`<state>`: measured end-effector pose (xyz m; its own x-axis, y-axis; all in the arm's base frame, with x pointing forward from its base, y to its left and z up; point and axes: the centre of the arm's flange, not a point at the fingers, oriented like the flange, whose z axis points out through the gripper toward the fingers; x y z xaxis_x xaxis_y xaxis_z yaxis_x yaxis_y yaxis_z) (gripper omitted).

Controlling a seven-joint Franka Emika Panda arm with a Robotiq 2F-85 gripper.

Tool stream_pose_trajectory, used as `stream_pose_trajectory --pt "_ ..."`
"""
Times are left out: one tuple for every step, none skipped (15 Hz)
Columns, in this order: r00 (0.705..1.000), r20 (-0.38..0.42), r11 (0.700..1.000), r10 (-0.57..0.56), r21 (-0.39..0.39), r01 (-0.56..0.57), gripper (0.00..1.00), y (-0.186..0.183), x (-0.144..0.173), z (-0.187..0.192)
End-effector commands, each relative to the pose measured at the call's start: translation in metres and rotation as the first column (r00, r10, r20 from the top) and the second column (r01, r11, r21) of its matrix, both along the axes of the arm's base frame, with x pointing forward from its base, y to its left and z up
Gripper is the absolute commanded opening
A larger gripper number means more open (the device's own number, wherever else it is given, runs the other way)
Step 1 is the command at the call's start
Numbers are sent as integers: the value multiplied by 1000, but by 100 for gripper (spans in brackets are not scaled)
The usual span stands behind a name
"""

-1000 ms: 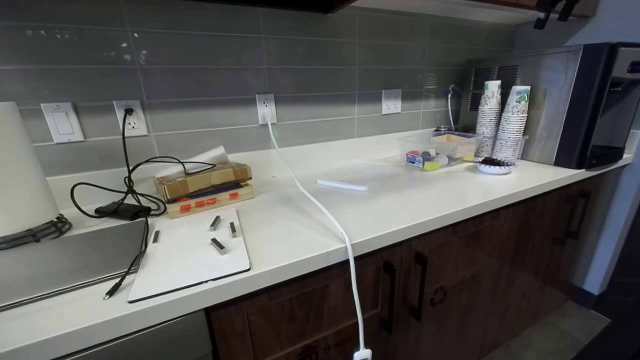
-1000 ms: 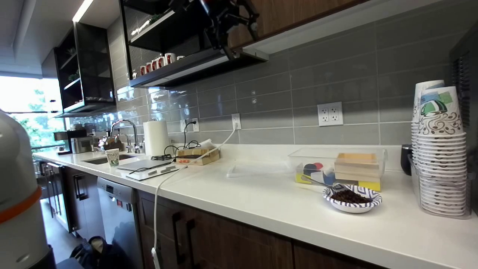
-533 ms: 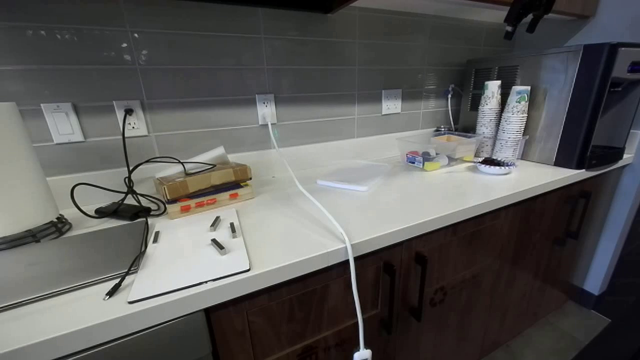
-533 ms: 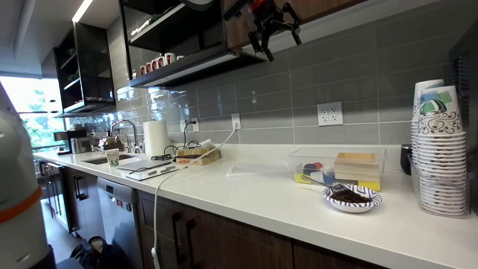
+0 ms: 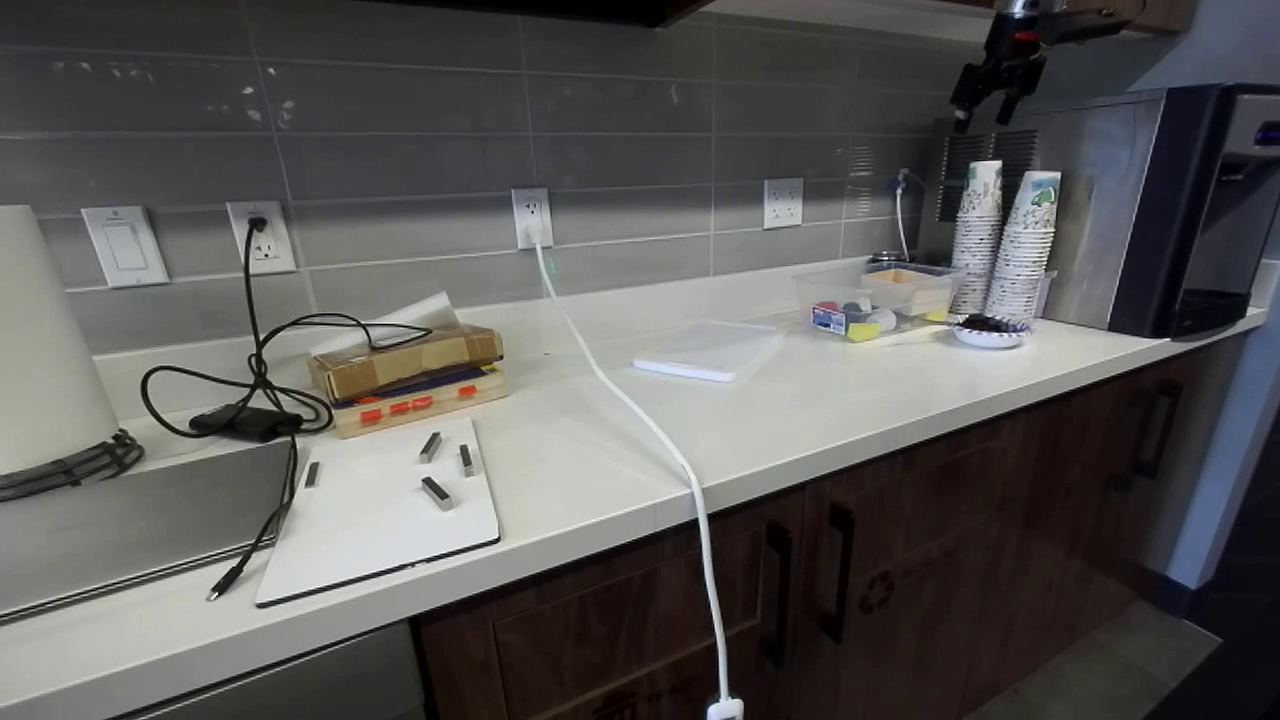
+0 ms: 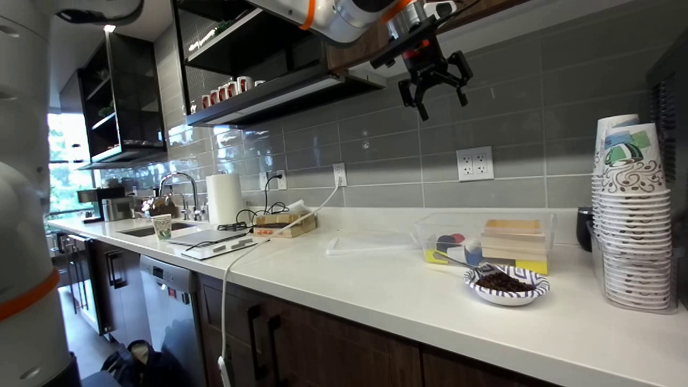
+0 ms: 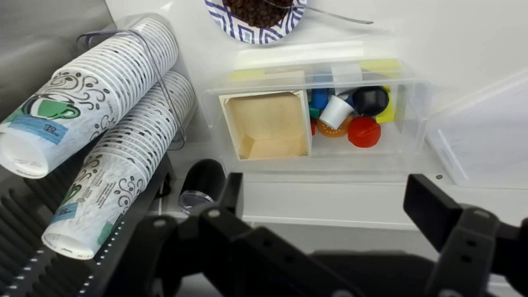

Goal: Remove the wooden box from the clear container.

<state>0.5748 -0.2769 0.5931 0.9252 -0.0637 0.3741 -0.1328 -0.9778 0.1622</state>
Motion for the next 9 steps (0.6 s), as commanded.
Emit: stream_pose_trajectory --pt "998 -46 998 -43 40 45 100 -36 51 -11" --pt "997 -61 997 -56 47 59 100 -42 58 -22" --pt "995 -75 996 -66 51 70 100 -47 64 -31" --pt "994 -84 995 -72 58 77 100 -51 69 -40" --pt "992 -99 994 -79 67 86 100 -55 75 -53" --pt "990 -114 993 -87 73 95 100 -57 81 -64" --pt "988 -124 991 -93 80 103 100 -58 85 -74" --pt "986 -134 990 -95 92 107 100 -58 90 -83" --pt "985 -151 988 -89 109 106 100 -57 93 -91"
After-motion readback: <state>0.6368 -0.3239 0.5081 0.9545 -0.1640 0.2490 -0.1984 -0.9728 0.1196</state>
